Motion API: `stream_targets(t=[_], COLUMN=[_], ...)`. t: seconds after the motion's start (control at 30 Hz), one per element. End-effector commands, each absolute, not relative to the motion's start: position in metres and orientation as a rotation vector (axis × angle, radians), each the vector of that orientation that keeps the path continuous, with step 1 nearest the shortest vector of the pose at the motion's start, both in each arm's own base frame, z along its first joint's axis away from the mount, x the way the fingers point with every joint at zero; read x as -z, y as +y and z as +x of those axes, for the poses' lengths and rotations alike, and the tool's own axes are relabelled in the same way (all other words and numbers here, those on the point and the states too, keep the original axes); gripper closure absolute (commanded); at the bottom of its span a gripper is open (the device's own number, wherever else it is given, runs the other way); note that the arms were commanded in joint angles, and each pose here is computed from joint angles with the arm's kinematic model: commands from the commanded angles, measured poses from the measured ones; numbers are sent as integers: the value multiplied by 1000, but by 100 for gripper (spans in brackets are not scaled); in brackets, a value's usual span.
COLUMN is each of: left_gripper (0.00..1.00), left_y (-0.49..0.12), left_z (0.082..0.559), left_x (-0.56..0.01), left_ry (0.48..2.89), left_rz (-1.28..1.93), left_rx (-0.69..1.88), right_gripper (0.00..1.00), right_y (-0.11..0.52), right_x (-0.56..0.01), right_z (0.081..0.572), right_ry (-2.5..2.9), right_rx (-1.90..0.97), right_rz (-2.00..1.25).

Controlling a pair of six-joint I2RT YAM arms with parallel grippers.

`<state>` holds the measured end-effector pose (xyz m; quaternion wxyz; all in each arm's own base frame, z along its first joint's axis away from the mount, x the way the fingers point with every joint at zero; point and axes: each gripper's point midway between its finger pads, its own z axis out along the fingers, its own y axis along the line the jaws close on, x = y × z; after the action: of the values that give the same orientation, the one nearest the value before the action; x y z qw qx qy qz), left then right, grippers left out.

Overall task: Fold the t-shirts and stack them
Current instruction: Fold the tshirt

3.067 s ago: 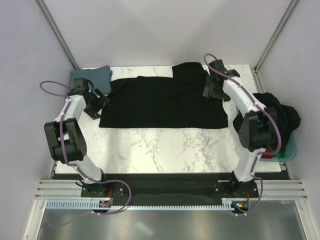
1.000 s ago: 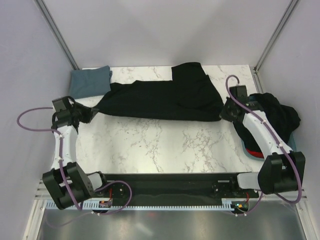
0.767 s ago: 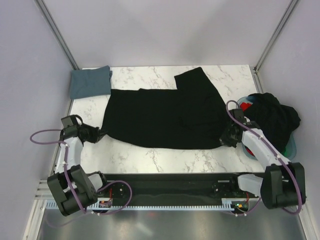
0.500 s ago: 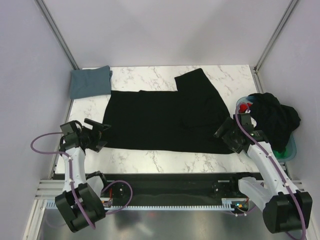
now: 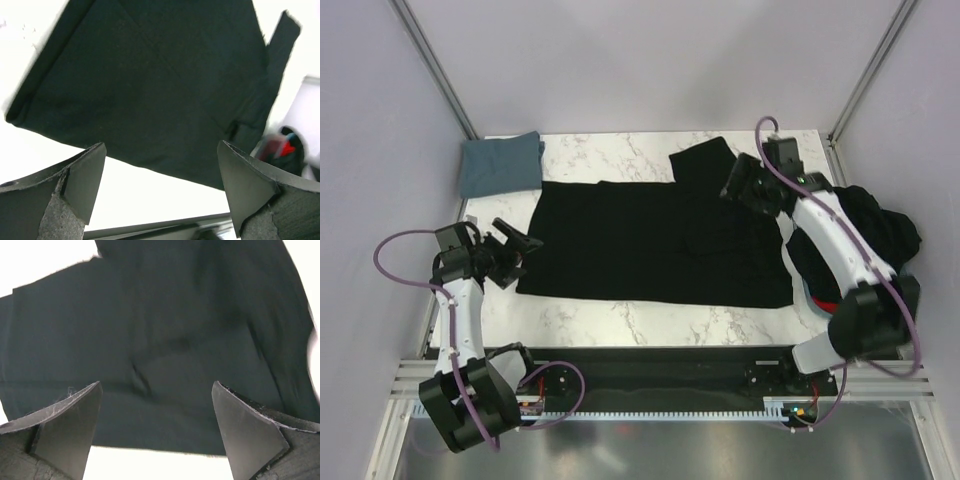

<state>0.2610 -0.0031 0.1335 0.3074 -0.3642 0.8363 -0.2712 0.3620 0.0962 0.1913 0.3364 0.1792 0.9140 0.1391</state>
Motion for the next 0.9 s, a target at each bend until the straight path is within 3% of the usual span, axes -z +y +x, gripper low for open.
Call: stream_targets(t=[0.0, 0.2, 0.4, 0.57, 0.87], left_gripper=[0, 0, 0, 0, 0], left_y=[7, 1, 1, -1, -13], left_z=[270, 274, 275, 276, 275], left_x=[-145, -130, -134, -133, -132], left_ry=[2254, 2322, 2298, 2301, 2323], left_rz=[-792, -769, -754, -750, -706], left_rx=[581, 582, 575, 590, 631], right_gripper=[2, 2, 2, 2, 2], right_y=[106, 117, 104, 103, 86], right_x=[-166, -148, -128, -116, -63], right_z=[440, 565, 646, 683, 718], right_ry=[2434, 2338, 2156, 2054, 1985], right_rx=[-314, -277, -329, -407, -303], right_rz=[330, 294, 337, 317, 336])
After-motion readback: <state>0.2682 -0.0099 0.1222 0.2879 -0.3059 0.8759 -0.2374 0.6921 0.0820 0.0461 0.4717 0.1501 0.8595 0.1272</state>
